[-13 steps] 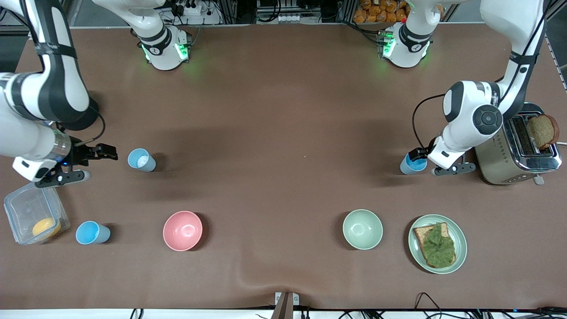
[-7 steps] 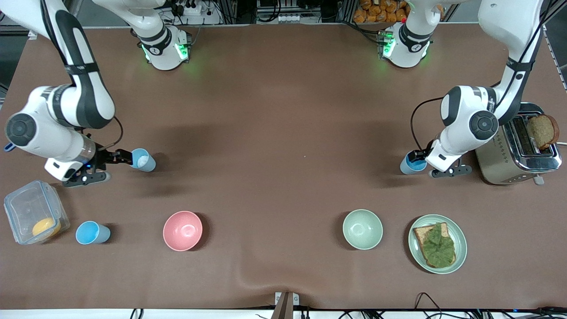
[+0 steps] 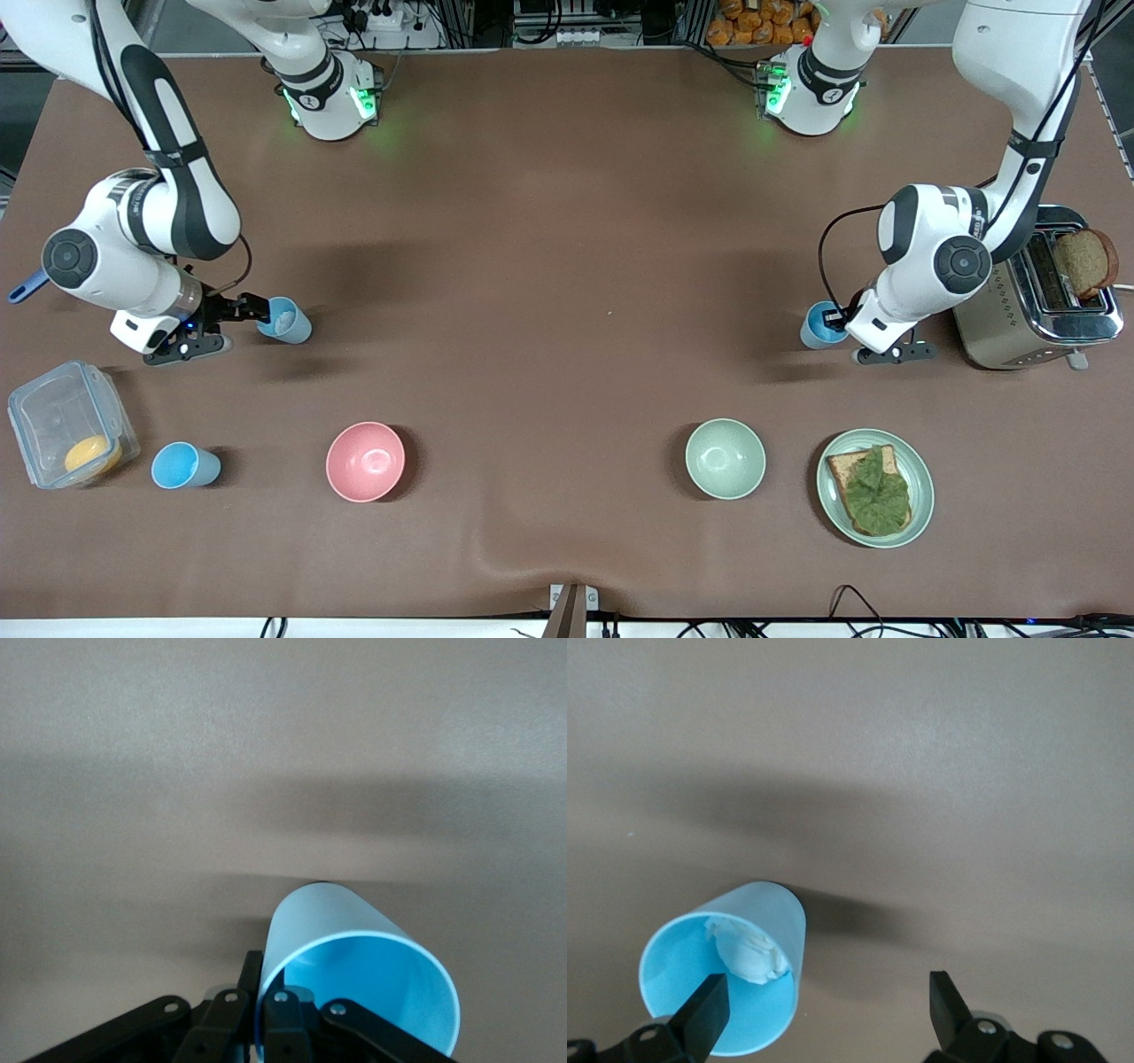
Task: Stack blue cups with both arms
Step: 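Grasp a blue cup with the right gripper while the left gripper grasps another, then carry the blue cup to center with the right gripper while the left gripper lifts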
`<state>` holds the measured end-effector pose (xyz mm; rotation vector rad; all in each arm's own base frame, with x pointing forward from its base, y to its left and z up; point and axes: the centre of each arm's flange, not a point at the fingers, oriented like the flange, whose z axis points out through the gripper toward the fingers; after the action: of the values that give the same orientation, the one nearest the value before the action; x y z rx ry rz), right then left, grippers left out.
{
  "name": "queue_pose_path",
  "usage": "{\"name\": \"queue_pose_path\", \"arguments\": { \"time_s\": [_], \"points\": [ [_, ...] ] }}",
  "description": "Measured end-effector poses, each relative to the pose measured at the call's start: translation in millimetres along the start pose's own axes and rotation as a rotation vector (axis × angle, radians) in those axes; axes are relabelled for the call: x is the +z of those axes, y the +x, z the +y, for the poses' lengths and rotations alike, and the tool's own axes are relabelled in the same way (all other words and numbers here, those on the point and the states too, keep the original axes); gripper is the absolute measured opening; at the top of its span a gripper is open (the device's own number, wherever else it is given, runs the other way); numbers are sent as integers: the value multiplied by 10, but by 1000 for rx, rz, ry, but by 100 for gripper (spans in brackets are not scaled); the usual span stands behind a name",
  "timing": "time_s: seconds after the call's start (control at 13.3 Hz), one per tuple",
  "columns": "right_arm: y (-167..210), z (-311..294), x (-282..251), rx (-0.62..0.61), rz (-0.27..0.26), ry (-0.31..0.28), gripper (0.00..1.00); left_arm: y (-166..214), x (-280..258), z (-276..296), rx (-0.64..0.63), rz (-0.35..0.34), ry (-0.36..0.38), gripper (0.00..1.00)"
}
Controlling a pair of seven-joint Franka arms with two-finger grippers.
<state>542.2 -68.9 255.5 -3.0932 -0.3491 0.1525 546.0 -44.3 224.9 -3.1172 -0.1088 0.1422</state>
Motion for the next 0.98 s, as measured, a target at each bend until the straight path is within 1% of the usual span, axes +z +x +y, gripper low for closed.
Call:
{"name": "queue_pose_path", "arguments": {
  "time_s": [0.3,0.45,0.53,0.6,0.68,0.75,0.9,0.98],
  "points": [
    [-31,-16,59,-3,4,-1,100,44,-53,-5,4,13,-2,4],
    [-39,-29,114,-5,7,-3,100,85,-212,-1,4,37,-3,4],
    [-41,-30,157,-5,7,-3,100,92,-381,23,10,47,-2,4],
    [-37,-32,203,-6,7,-3,96,87,-633,109,25,53,-1,4],
    [-33,-35,248,-7,4,-3,96,73,-946,240,48,45,4,4],
    [-32,-42,288,-8,-1,-1,89,54,-1321,381,65,27,13,4],
    [-27,-65,327,-8,-7,5,69,15,-2197,587,64,-9,26,4],
    [-18,-102,331,-6,-9,13,56,-2,-2588,645,59,-7,21,4]
  ]
}}
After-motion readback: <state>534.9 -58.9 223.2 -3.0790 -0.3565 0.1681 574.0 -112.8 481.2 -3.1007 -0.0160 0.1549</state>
